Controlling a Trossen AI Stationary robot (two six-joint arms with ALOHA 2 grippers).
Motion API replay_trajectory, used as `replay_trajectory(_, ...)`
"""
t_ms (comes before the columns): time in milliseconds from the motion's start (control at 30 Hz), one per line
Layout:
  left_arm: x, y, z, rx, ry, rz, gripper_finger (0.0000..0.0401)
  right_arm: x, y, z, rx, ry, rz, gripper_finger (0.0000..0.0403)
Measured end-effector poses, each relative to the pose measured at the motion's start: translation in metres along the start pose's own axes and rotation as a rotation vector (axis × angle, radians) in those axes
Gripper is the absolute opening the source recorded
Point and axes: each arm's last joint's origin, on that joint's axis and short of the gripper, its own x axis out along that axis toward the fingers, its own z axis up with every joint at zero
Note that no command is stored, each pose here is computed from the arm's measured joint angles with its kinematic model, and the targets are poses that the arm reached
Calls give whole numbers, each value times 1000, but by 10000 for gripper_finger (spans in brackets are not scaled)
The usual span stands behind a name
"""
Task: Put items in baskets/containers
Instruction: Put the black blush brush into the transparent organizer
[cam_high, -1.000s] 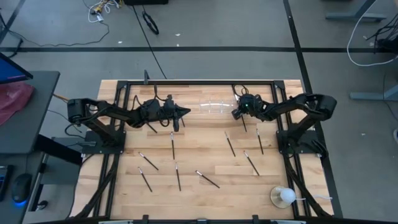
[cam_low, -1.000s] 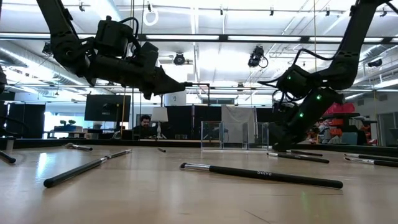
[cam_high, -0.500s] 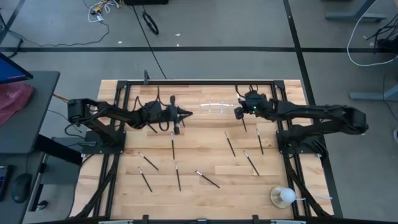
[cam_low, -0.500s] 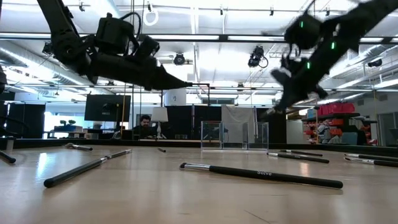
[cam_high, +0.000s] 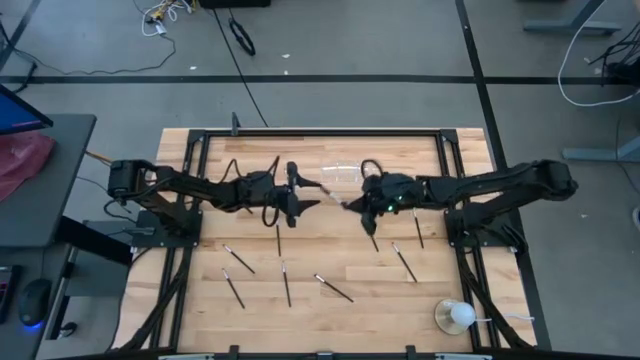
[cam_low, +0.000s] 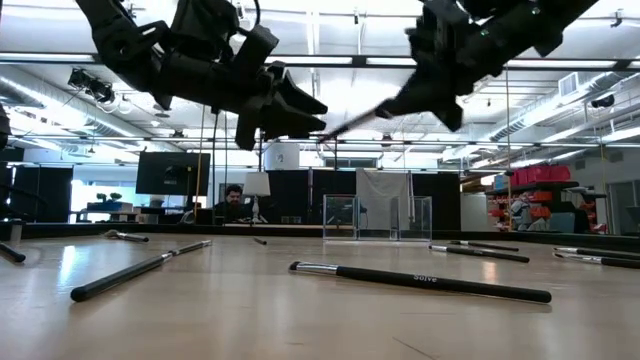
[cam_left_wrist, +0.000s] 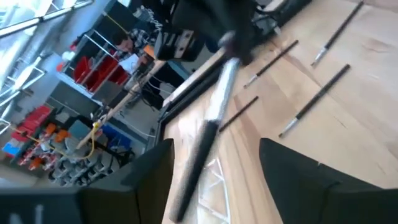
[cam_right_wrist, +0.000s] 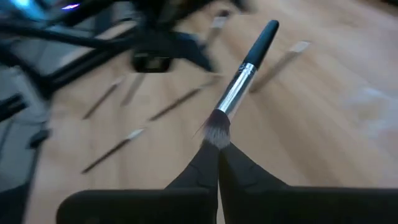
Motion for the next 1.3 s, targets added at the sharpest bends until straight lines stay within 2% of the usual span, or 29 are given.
replay_trajectory(100, 0, -4, 0, -1, 13, -29, 239, 13, 6, -3, -21, -13, 58, 0)
replay_trajectory(200, 0, -6, -1, -31, 41, -31, 214, 23, 7, -6, -27, -5, 81, 0)
replay_trajectory(567, -1, -12, -5, -69, 91, -76, 59, 30, 7, -7, -17, -16, 85, 0)
replay_trajectory(800, -1, -13, -5, -126, 82, -112, 52, 30, 7, -7, -28, -20, 99, 6)
replay_trajectory(967, -2, -15, -8, -197, 108, -133, 52, 29, 6, -6, -50, -28, 77, 45)
replay_trajectory(1200, -2, -14, -12, -319, 136, -134, 52, 2, 0, -1, -74, 16, 34, 151)
replay_trajectory(1300, -4, -10, -18, -402, 86, -146, 52, -7, -3, -3, -110, 50, -25, 190)
